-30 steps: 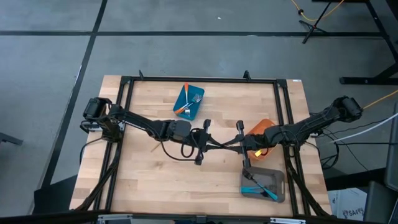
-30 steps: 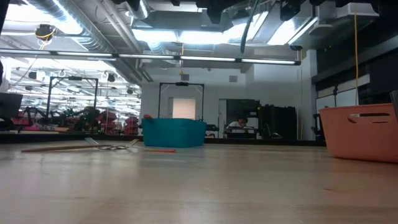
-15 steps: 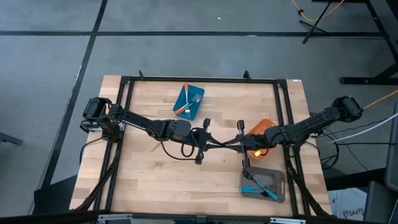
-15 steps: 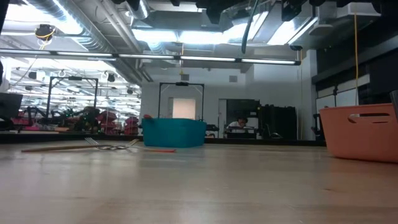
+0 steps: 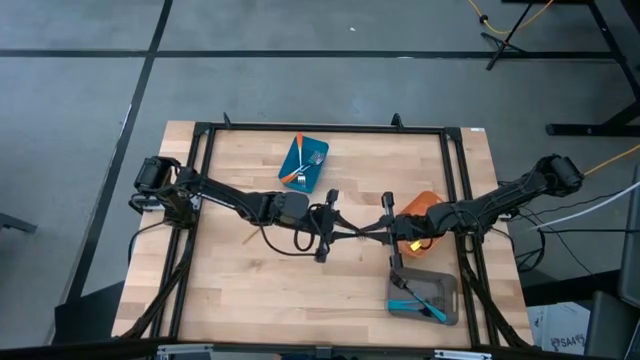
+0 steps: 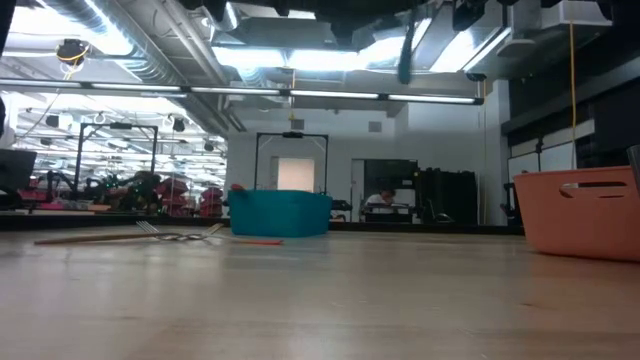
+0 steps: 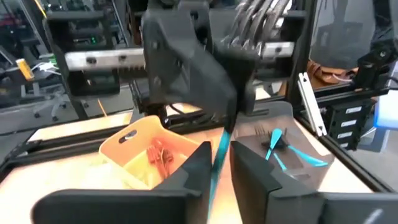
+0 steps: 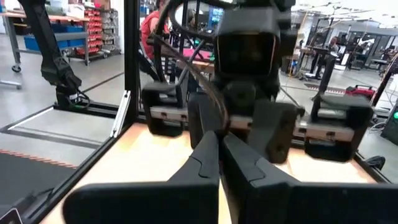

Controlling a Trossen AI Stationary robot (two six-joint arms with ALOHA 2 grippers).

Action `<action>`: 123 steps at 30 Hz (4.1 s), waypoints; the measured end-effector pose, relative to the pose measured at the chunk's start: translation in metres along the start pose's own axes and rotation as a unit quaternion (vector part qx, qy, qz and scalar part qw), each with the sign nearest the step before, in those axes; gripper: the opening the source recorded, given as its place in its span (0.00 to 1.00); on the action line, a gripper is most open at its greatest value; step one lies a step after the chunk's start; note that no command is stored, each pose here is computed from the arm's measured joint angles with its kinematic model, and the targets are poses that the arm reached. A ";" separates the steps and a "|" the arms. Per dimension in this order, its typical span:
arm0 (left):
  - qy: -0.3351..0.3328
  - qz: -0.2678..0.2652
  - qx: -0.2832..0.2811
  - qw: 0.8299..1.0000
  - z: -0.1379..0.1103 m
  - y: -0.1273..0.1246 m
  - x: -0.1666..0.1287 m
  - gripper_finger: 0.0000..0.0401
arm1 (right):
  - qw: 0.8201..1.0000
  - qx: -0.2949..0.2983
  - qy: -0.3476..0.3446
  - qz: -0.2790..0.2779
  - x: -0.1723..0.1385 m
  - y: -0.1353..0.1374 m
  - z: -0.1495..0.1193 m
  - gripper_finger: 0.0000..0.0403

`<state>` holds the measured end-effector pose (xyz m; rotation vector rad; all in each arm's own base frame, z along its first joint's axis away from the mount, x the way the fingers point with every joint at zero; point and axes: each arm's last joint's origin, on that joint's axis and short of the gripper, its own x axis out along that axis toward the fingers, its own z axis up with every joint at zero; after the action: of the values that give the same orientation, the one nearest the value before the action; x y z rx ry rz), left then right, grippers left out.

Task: Sort silverware by color (type)
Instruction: Put the blue fork into the black bin, then put the gold fork into the orange bin

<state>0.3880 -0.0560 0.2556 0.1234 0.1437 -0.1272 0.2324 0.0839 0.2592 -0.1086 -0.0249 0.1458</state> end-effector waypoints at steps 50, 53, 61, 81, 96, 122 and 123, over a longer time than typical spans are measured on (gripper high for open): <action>0.104 -0.014 -0.026 0.994 -0.020 -0.003 -0.002 0.21 | 0.753 0.406 0.516 -0.041 -0.058 0.094 0.043 0.00; 0.104 -0.014 -0.026 0.994 -0.020 -0.003 -0.002 0.21 | 0.733 0.396 0.544 -0.097 -0.061 0.107 0.028 0.00; 0.104 -0.014 -0.026 0.994 -0.020 -0.003 -0.002 0.21 | 0.729 0.357 0.562 -0.158 -0.049 0.124 0.000 0.00; 0.116 -0.015 -0.027 0.993 -0.022 -0.004 -0.003 0.21 | 0.713 0.313 0.596 -0.193 -0.039 0.138 -0.031 0.00; 0.161 -0.014 -0.051 0.986 -0.030 -0.004 -0.005 0.21 | 0.712 0.309 0.599 -0.196 -0.040 0.138 -0.031 0.21; 0.230 0.079 -0.084 0.966 -0.028 0.002 -0.024 0.21 | 0.693 0.296 0.652 -0.088 -0.024 0.101 -0.017 0.23; 0.233 0.087 -0.088 0.965 -0.025 0.003 -0.028 0.21 | 0.695 0.295 0.650 -0.084 -0.023 0.097 -0.016 0.23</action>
<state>0.3579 -0.0464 0.2351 -0.0153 0.6108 0.0929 0.1962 0.1743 0.2326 0.4640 1.4488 -0.1426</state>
